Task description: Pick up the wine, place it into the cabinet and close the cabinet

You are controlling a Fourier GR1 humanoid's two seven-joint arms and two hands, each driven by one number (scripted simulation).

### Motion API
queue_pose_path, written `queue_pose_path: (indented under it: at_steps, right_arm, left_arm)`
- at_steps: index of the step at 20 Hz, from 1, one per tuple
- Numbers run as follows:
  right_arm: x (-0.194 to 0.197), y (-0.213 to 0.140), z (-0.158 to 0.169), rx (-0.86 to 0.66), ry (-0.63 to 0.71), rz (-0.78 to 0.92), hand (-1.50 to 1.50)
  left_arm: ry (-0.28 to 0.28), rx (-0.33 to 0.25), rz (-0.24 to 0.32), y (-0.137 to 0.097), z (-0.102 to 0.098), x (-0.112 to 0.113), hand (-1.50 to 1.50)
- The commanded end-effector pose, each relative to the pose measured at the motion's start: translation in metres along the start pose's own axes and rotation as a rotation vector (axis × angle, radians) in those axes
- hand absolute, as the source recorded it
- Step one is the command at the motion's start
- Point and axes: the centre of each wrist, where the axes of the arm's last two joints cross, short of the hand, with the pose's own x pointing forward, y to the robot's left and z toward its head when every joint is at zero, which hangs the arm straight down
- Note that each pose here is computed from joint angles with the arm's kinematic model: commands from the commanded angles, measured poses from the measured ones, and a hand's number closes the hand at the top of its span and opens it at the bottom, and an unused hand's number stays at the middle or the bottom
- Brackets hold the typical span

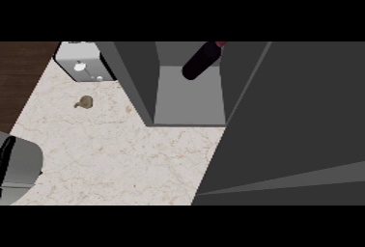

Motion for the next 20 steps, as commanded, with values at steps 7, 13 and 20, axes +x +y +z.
queue_pose_path:
  at_steps: [7,13,20]
  right_arm:
    - [0.008,0.049,-0.033,0.087,-0.141,0.053,1.50]
    - [0.009,0.055,-0.049,0.021,-0.161,0.099,1.50]
    - [0.027,0.049,-0.073,0.032,-0.143,0.061,1.50]
  left_arm:
    - [0.023,-0.022,0.035,0.006,-0.013,0.019,-1.50]
    - [0.022,-0.037,0.072,0.003,-0.024,0.016,-1.50]
    - [0.031,-0.036,0.064,0.004,-0.026,0.006,-1.50]
